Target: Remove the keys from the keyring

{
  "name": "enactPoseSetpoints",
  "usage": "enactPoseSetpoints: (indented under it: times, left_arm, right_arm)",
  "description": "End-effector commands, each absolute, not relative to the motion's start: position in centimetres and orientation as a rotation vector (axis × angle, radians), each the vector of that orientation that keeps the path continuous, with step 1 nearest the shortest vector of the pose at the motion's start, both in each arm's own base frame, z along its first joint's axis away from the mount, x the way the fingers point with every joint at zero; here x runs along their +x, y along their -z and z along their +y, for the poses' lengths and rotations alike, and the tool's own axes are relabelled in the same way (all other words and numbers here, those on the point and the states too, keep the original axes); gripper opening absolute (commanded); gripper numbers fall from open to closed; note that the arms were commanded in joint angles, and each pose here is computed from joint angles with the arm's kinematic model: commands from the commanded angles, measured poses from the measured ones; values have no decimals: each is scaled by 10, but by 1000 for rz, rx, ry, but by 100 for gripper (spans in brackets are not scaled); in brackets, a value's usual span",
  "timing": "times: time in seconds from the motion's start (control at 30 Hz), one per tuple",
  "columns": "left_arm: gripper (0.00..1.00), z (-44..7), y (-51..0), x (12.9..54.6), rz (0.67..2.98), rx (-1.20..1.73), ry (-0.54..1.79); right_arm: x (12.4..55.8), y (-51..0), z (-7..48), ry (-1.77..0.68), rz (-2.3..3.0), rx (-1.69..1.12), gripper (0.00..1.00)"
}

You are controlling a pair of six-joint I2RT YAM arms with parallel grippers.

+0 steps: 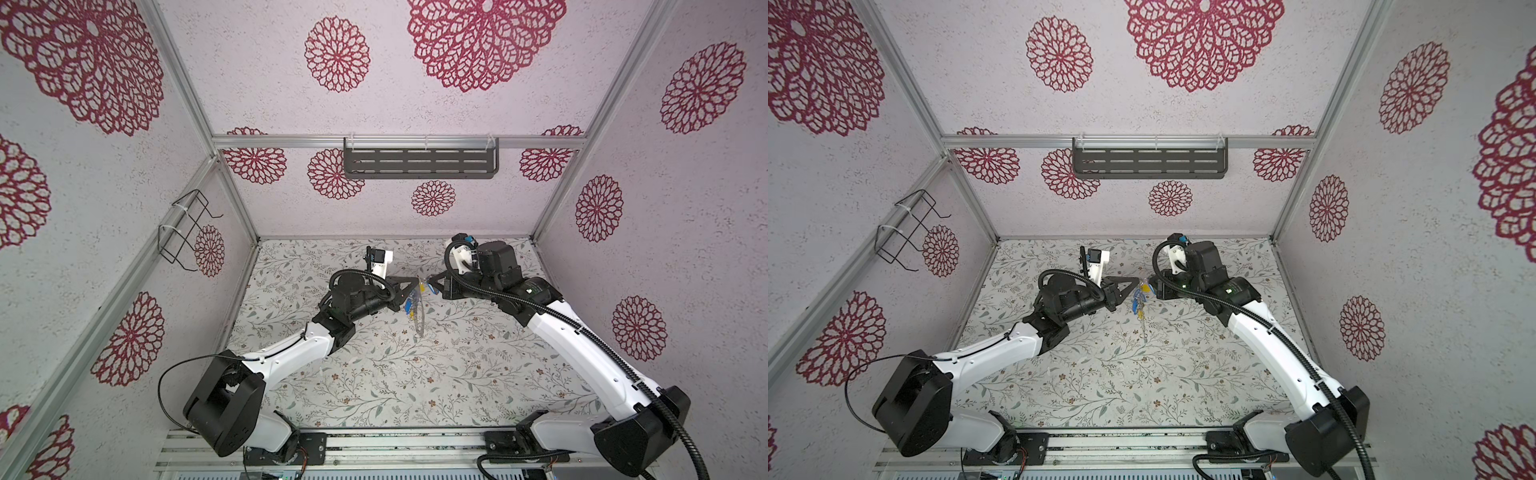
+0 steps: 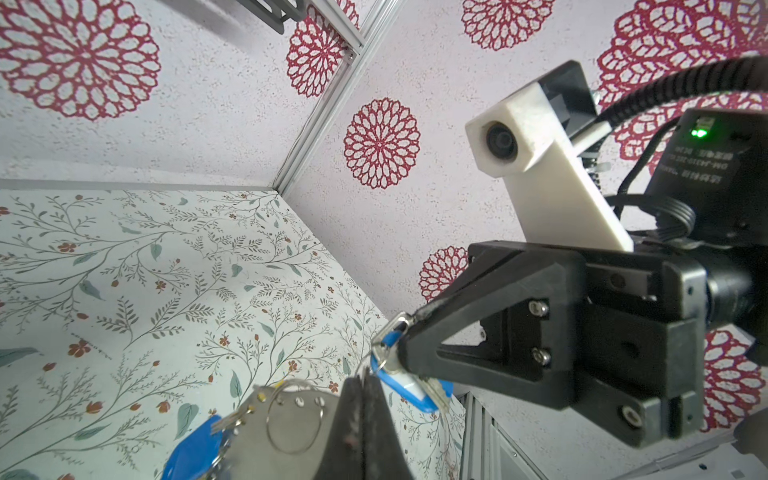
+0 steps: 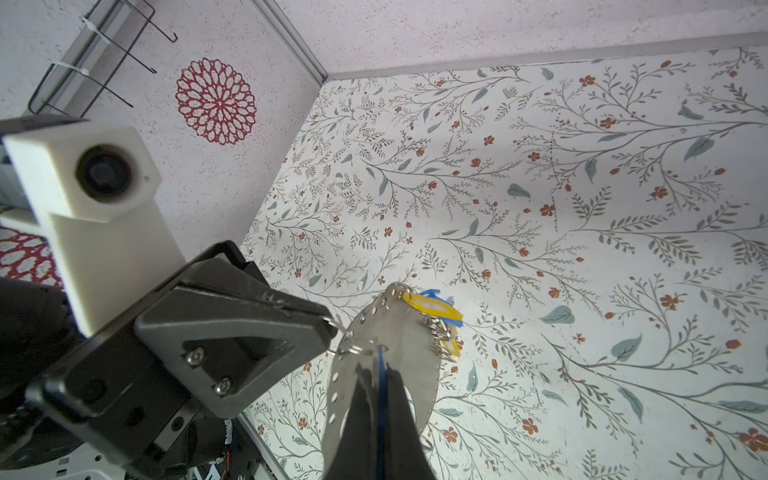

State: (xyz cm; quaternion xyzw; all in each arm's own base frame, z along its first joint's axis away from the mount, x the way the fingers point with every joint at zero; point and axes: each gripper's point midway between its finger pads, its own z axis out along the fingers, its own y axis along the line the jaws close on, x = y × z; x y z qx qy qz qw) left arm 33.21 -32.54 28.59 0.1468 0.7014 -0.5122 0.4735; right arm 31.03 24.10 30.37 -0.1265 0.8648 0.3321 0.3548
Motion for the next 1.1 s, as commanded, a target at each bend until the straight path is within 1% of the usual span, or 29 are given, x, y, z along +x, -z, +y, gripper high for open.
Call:
enactPoseSetpoints:
  times: [0.0,0.3,0.5,0.67,0.9,1.07]
  left_arm:
    - [0,-318,-286,342,1706,395,1204]
    - [0,-336,-278,334,1720,509,1290]
    - [0,-340,-276,329,1711,567,1277]
    - [0,-341,-281,320,1634,632,1229]
    - [0,-331,-288,307,1465,679,1134]
    - [0,-324,-294,302,1394,696,1067]
  right_arm:
    - [327,-326,217,-712,2178,-283,0]
    - [327,-336,241,-743,2176,-379,0]
    - [331,-337,252,-753,2178,-399,0]
    - [336,-333,256,-743,2204,-385,0]
    - [346,-317,240,-624,2276,-289,0]
    - [347,-303,234,-573,2323,-269,0]
